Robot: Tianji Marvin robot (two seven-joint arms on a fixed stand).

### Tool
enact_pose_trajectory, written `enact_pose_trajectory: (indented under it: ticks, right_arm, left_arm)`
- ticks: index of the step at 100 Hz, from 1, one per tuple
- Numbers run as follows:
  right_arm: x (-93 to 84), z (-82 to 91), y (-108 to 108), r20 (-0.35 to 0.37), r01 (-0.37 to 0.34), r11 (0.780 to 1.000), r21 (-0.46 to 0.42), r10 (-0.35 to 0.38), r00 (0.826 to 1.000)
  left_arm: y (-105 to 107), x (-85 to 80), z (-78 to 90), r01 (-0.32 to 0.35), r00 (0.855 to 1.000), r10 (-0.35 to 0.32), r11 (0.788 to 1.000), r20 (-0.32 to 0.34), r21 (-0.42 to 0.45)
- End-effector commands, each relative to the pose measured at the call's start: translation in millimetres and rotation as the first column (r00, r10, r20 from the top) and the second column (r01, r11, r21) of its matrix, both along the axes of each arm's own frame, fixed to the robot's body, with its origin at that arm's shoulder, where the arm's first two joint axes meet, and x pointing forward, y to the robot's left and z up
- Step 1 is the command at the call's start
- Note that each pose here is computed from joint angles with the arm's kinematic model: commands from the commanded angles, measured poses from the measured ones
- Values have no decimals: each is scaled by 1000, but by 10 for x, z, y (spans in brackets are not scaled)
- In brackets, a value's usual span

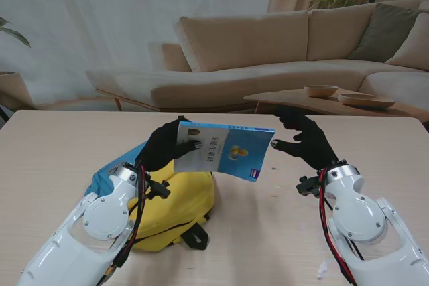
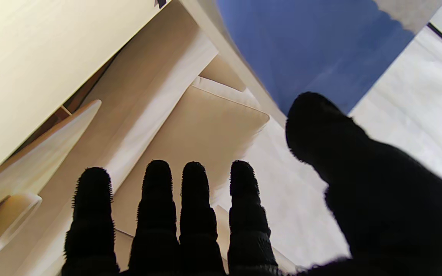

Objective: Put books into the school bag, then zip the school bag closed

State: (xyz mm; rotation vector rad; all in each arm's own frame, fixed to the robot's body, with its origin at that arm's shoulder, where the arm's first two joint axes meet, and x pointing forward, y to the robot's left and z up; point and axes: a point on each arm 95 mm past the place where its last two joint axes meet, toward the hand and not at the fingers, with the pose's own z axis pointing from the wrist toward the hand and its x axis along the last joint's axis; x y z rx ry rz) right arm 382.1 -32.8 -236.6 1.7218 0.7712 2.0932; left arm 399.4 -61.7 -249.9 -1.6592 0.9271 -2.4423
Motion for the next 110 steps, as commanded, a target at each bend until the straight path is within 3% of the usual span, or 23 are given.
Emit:
enact_pose_trajectory:
  ticks: [1, 32, 54, 74, 110]
  right_arm:
    - [-18, -143, 57, -47, -12, 1000, 14, 12, 999]
    - [-32, -332, 247, -107, -92, 982, 164, 110, 988]
    - [-98, -392, 449, -80, -142, 940, 312, 175, 981]
    - [-143, -388, 571, -72, -137, 901, 411, 182, 981]
    - [-203, -319, 620, -95, -132, 842, 523, 212, 973]
  left_arm:
    - [-47, -37, 76, 23, 1000, -23, 1000, 12, -16]
    - [-64, -74, 125, 41, 999, -41, 997, -3, -61]
    - [-119, -53, 129, 65, 997, -69, 993, -37, -101]
    - [-148, -40, 114, 70, 993, -84, 986, -85, -152]
    - [-124, -67, 96, 75, 988, -90, 990, -127, -119]
